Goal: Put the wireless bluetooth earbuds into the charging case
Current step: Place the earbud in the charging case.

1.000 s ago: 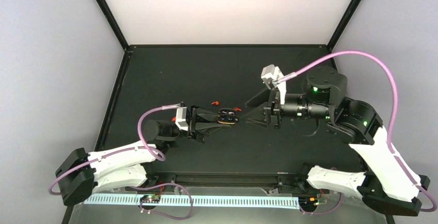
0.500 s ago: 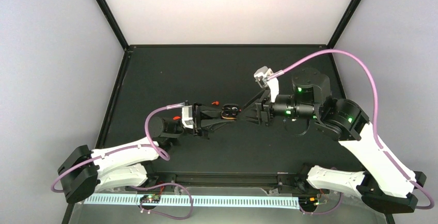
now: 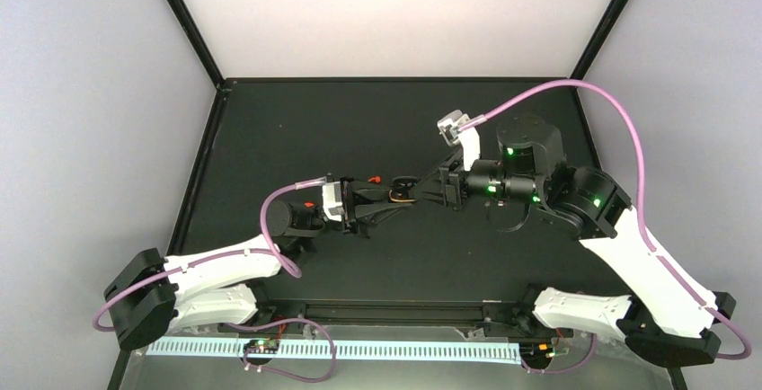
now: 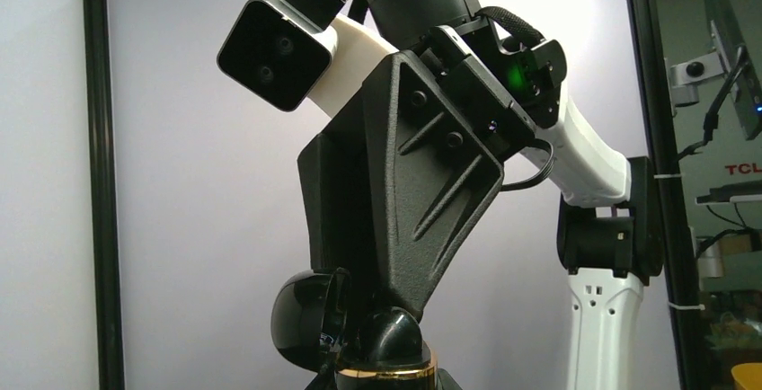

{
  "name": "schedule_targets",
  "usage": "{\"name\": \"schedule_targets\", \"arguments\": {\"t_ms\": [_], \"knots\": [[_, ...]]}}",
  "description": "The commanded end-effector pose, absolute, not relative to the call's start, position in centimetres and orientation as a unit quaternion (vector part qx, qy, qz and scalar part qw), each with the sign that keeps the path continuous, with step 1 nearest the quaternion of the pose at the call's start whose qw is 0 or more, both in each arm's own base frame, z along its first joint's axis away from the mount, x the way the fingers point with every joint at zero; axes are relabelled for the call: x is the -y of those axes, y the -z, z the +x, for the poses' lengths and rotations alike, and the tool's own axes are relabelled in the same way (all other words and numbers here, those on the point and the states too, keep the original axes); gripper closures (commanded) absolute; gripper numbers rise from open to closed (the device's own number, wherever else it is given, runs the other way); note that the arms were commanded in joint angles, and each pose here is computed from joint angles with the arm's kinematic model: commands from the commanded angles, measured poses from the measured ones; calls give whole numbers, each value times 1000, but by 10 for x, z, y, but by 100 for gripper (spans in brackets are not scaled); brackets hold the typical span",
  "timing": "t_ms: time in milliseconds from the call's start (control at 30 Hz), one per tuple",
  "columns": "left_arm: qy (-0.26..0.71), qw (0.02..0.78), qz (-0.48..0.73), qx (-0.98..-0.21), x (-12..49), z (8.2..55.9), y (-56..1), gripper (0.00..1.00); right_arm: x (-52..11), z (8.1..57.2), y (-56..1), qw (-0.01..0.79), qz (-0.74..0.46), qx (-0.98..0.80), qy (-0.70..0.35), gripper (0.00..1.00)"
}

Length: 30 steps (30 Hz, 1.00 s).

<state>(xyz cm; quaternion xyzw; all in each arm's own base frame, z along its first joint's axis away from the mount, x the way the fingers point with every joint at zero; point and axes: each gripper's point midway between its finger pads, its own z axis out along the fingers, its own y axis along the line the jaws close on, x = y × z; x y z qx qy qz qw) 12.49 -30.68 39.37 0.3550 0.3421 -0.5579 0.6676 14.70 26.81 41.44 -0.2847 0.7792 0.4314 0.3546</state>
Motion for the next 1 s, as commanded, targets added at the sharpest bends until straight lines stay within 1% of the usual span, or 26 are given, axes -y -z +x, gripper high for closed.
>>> {"name": "schedule_targets", "arguments": {"t_ms": [0,133,300,567,967], "knots": [[542,700,339,-319,301,129,-416,99,-264,152,-416,362,-268,-788,-420,72],[534,705,337,-322,301,132,-414,98,-260,158,-412,365,-253,-799,-406,76],[526,710,338,-326,301,134,-412,98,-258,161,-411,368,-241,-805,-399,77],[512,715,345,-329,303,135,-408,98,-259,163,-411,365,-233,-807,-402,83],[463,736,364,-334,314,140,-404,98,-262,168,-408,352,-210,-820,-399,96]]}}
